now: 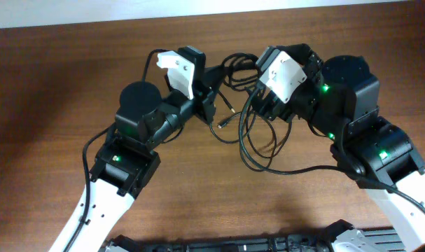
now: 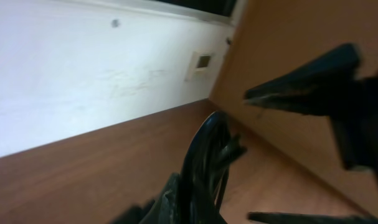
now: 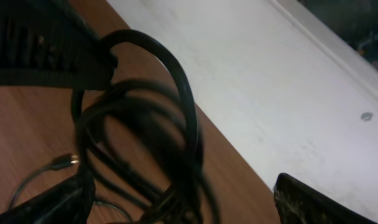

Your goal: Untangle cables

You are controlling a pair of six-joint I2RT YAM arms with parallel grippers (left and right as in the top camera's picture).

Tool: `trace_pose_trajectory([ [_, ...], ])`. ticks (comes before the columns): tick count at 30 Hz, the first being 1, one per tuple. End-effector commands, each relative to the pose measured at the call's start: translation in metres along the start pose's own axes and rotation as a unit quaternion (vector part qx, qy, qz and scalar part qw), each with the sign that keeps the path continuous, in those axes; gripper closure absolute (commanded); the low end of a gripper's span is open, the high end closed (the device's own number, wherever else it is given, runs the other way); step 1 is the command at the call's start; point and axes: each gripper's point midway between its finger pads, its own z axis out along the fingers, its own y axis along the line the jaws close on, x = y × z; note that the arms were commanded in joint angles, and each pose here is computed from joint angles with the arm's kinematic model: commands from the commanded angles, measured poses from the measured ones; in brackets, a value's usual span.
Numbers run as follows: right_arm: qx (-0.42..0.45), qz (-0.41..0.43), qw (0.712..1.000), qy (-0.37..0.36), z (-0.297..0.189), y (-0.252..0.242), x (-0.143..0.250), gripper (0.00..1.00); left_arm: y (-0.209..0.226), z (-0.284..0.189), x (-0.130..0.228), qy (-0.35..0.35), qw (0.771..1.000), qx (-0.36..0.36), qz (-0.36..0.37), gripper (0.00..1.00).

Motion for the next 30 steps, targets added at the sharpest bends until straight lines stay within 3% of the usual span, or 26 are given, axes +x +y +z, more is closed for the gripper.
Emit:
trace_pose_trajectory([
  [1,0.001,-0.011,1.000,-0.011,-0.005,-0.002,-0.006,0.33,-0.020,-0.003,-0.008,-0.007,0.998,0.049,0.025,1.00],
  [3,0.007,-0.010,1.000,-0.007,-0.005,-0.004,-0.004,0.64,-0.020,-0.003,-0.008,-0.008,0.998,0.050,0.026,1.00],
  [4,0.020,-0.010,1.000,0.002,-0.005,-0.009,-0.001,0.88,-0.020,-0.003,-0.009,-0.009,0.998,0.050,0.026,1.00],
  [5,0.023,-0.010,1.000,0.003,-0.005,-0.009,-0.001,0.96,-0.021,-0.004,-0.010,-0.012,0.998,0.050,0.027,1.00],
  [9,0.019,-0.008,1.000,0.008,-0.005,-0.008,0.002,0.96,-0.022,-0.004,-0.015,-0.022,0.998,0.053,0.031,1.00],
  [11,0.014,-0.007,1.000,0.016,-0.005,-0.005,0.006,0.76,-0.022,-0.004,-0.016,-0.023,0.998,0.052,0.032,1.00],
  [12,0.012,-0.007,1.000,0.017,-0.005,-0.005,0.006,0.57,-0.020,-0.004,-0.016,-0.023,0.998,0.048,0.032,1.00],
  [13,0.010,-0.007,1.000,0.017,-0.005,-0.004,0.006,0.50,-0.020,-0.004,-0.016,-0.024,0.998,0.047,0.041,1.00],
  [18,-0.042,-0.002,0.999,0.028,-0.004,0.017,0.015,0.45,-0.019,-0.004,-0.024,-0.041,0.997,0.040,0.057,1.00],
  [20,-0.047,-0.001,0.998,0.035,0.002,0.018,0.018,0.47,-0.029,-0.006,-0.027,-0.047,0.995,0.069,0.063,1.00],
  [22,-0.043,-0.001,0.999,0.027,0.005,0.016,0.014,0.96,-0.030,-0.005,-0.026,-0.046,0.994,0.072,0.063,1.00],
  [27,-0.061,-0.002,0.998,0.005,0.004,0.021,0.006,0.96,-0.032,-0.006,-0.026,-0.045,0.994,0.078,0.062,1.00],
  [29,-0.058,-0.002,0.998,0.001,0.002,0.021,0.004,0.96,-0.013,-0.003,-0.021,-0.035,0.998,0.025,0.051,1.00],
  [30,-0.052,0.008,0.999,-0.008,-0.004,0.018,-0.001,0.96,0.003,-0.003,-0.009,-0.012,0.999,-0.018,0.039,0.90],
])
